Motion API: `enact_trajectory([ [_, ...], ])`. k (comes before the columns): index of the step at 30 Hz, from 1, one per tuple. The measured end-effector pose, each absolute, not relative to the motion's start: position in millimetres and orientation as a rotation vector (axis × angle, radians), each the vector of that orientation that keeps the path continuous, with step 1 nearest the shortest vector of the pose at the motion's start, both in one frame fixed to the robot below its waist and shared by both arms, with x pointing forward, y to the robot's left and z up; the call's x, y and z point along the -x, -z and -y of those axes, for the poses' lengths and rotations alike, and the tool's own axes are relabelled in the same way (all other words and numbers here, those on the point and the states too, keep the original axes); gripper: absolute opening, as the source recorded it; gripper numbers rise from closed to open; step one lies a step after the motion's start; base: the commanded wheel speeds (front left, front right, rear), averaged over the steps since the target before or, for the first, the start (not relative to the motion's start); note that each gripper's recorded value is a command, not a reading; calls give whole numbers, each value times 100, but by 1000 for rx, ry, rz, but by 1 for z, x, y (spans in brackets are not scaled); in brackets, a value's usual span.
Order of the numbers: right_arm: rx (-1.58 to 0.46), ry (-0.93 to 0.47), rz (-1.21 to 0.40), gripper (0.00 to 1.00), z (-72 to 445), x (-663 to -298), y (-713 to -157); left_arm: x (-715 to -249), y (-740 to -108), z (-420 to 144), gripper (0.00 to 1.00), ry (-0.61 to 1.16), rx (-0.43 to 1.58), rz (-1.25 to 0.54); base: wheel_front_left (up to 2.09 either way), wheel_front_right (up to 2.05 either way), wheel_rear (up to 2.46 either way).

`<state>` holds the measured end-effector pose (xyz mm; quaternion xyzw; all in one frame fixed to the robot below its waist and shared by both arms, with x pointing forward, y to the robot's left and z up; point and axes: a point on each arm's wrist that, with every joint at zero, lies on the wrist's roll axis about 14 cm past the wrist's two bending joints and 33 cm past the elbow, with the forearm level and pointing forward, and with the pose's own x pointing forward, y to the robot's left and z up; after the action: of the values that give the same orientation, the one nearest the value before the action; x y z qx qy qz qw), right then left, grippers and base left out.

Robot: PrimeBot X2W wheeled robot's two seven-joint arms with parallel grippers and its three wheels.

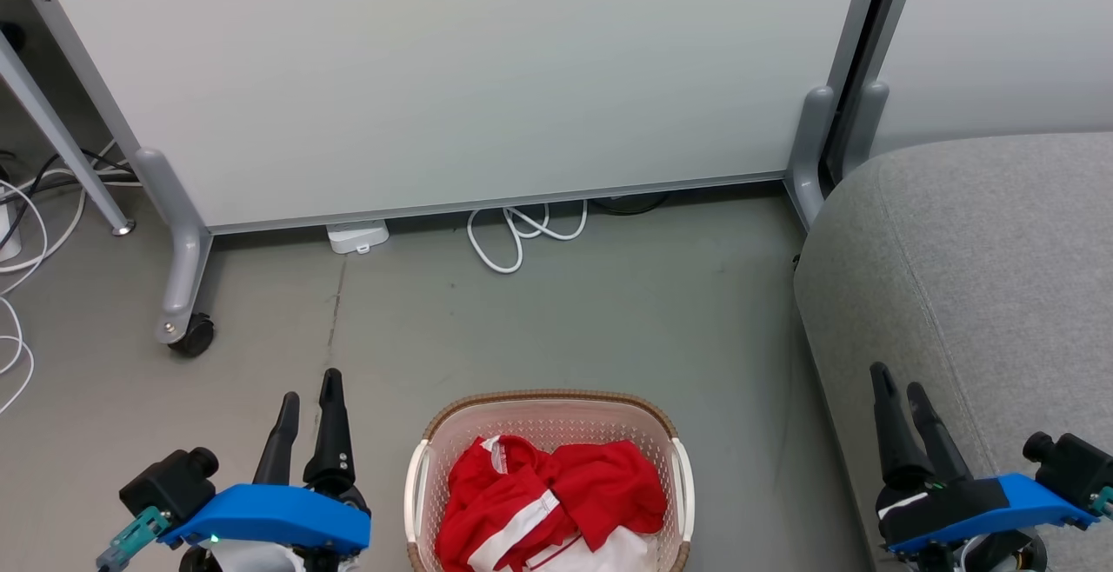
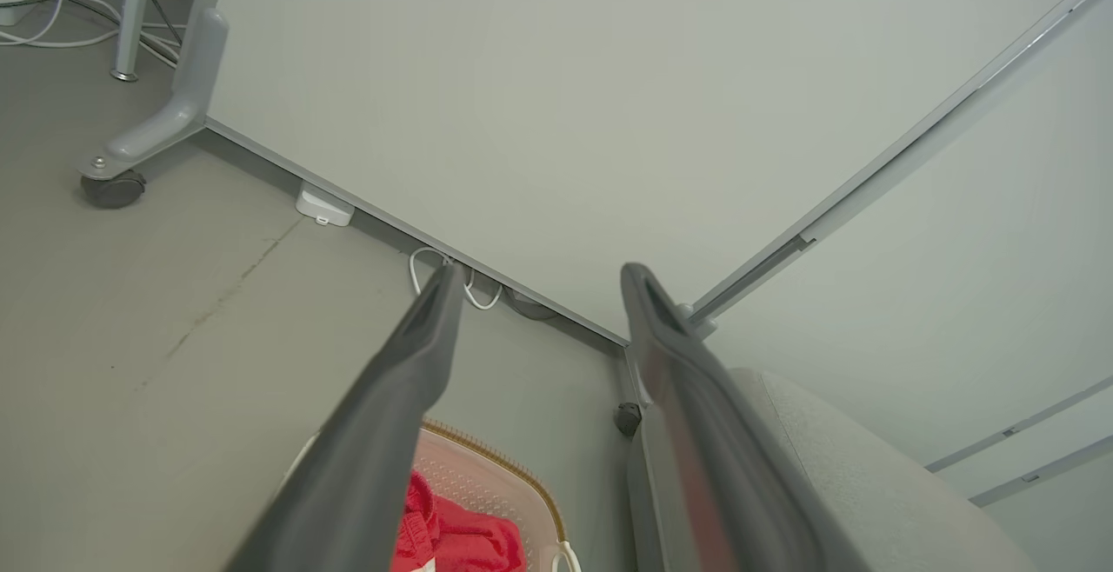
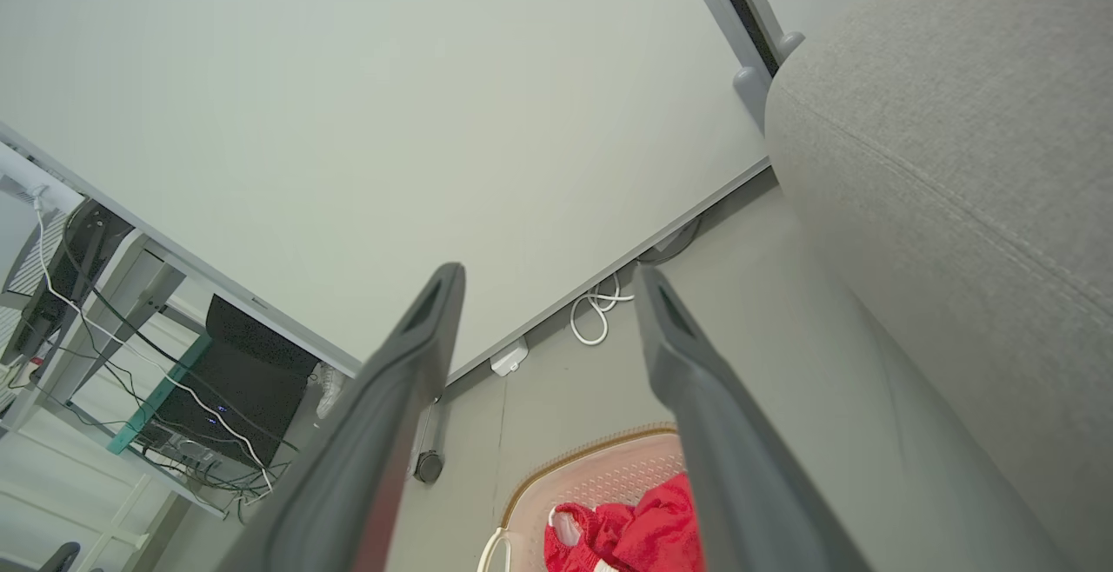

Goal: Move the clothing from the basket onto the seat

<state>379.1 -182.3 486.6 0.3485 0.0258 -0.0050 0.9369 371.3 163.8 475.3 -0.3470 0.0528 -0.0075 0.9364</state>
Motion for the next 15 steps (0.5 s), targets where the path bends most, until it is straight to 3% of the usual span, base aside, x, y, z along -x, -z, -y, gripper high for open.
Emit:
enact_trajectory([
  [15,-538,-27,-48,100,176,-380,-490,-371,-477,-152,100,72,525,-95,0,0,0],
])
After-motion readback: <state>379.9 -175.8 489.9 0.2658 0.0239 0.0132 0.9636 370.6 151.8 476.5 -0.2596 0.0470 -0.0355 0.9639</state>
